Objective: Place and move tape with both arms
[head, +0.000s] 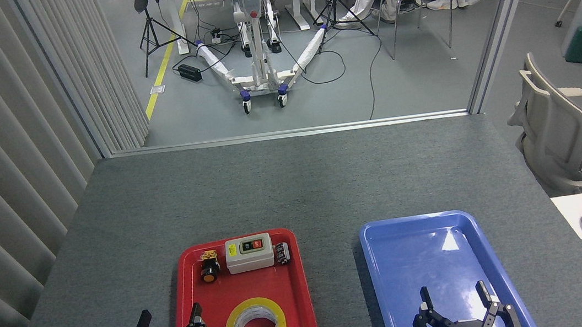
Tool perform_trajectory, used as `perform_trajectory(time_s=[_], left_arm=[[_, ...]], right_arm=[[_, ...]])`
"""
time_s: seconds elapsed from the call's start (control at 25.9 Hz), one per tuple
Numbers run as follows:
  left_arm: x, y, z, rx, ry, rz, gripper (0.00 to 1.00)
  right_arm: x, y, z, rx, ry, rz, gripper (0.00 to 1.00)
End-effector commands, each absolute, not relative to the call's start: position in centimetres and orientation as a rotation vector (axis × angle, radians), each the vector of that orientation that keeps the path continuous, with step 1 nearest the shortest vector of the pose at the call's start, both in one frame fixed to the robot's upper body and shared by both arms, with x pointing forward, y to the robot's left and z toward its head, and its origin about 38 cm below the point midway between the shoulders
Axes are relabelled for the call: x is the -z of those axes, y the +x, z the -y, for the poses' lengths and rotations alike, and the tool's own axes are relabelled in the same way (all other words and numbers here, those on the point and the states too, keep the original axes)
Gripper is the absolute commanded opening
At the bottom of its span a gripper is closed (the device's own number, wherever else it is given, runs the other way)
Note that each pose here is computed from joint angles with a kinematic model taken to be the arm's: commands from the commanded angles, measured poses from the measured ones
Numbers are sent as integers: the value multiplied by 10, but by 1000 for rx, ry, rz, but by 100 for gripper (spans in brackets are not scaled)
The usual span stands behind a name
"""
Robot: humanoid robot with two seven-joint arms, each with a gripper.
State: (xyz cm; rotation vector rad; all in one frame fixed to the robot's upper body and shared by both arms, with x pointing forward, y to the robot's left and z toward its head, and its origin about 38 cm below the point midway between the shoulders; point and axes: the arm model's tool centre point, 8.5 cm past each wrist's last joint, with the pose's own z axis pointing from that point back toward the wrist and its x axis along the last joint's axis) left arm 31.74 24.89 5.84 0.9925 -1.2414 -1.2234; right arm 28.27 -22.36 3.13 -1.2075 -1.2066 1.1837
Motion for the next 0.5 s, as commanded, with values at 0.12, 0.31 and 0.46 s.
perform_trajectory(time_s=[0.12, 0.31, 0.46], left_arm=[[-62, 342, -236, 1377, 795, 1093, 100], [-71, 360, -224, 1572, 543, 843, 100], [-80, 368, -217, 1627, 494, 791, 100]], right_arm=[[-31, 283, 224, -1183, -1208, 1206, 100], [-31, 283, 223, -1182, -1207, 1206, 100], [-31, 283, 224, -1183, -1208, 1206, 100]])
